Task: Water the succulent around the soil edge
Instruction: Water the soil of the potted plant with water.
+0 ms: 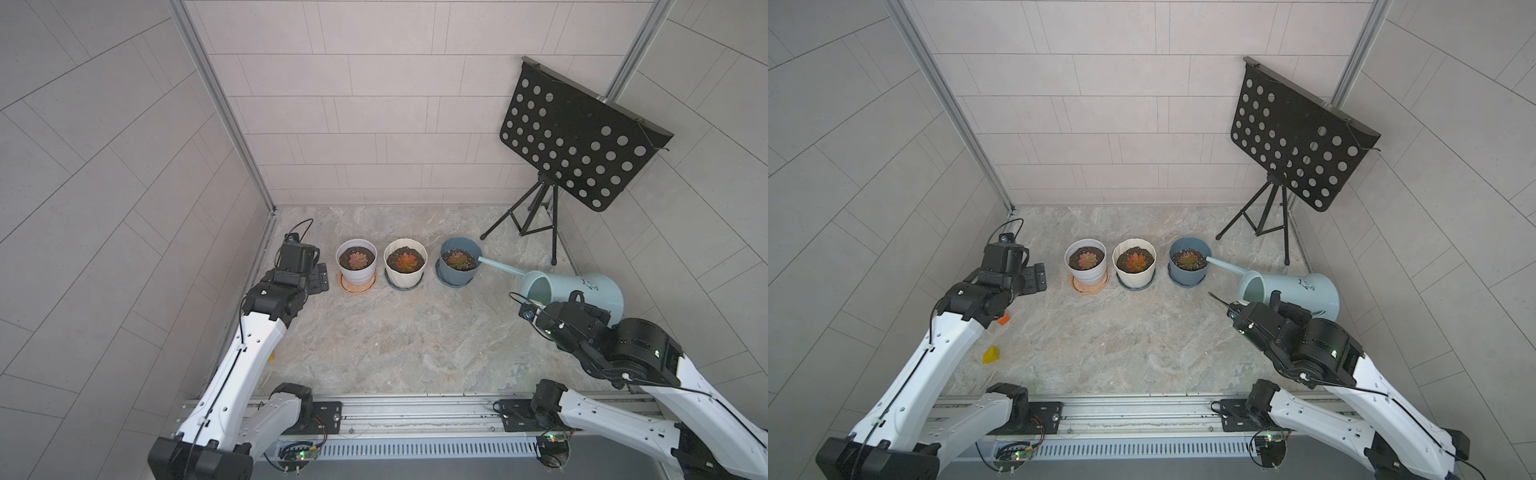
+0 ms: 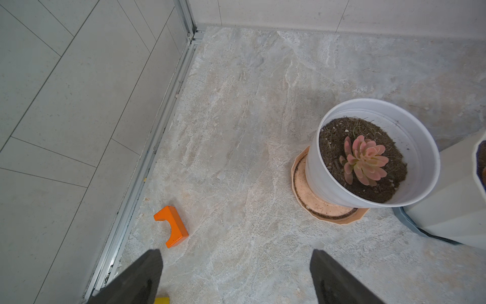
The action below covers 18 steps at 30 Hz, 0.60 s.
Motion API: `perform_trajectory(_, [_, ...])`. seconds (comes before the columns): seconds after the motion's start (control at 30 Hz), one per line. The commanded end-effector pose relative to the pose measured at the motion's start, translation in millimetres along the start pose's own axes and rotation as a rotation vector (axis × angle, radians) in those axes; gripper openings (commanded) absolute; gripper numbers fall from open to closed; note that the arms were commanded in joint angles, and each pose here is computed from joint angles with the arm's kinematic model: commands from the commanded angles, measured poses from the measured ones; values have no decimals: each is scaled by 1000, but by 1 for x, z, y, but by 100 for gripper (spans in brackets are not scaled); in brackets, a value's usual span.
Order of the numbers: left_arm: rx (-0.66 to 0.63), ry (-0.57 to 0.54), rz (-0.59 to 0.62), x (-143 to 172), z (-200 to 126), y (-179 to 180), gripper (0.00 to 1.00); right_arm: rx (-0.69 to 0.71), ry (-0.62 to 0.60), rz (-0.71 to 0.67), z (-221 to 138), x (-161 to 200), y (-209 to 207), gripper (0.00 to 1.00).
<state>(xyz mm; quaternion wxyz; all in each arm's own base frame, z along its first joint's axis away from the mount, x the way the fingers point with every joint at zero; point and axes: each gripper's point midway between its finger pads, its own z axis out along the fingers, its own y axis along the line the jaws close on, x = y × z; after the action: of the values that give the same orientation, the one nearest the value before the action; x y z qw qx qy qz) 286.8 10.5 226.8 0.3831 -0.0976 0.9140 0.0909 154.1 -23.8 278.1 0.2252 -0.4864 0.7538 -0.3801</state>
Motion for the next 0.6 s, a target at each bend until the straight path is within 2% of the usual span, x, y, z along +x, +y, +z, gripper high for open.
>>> perform_trajectory(0.0, [-7,5,-3,2,3,2,96,15,105,-119,0,23,-1,0])
perform_trajectory(0.57, [-16,10,-10,2,4,4,95,13,87,-116,4,3,-10,0])
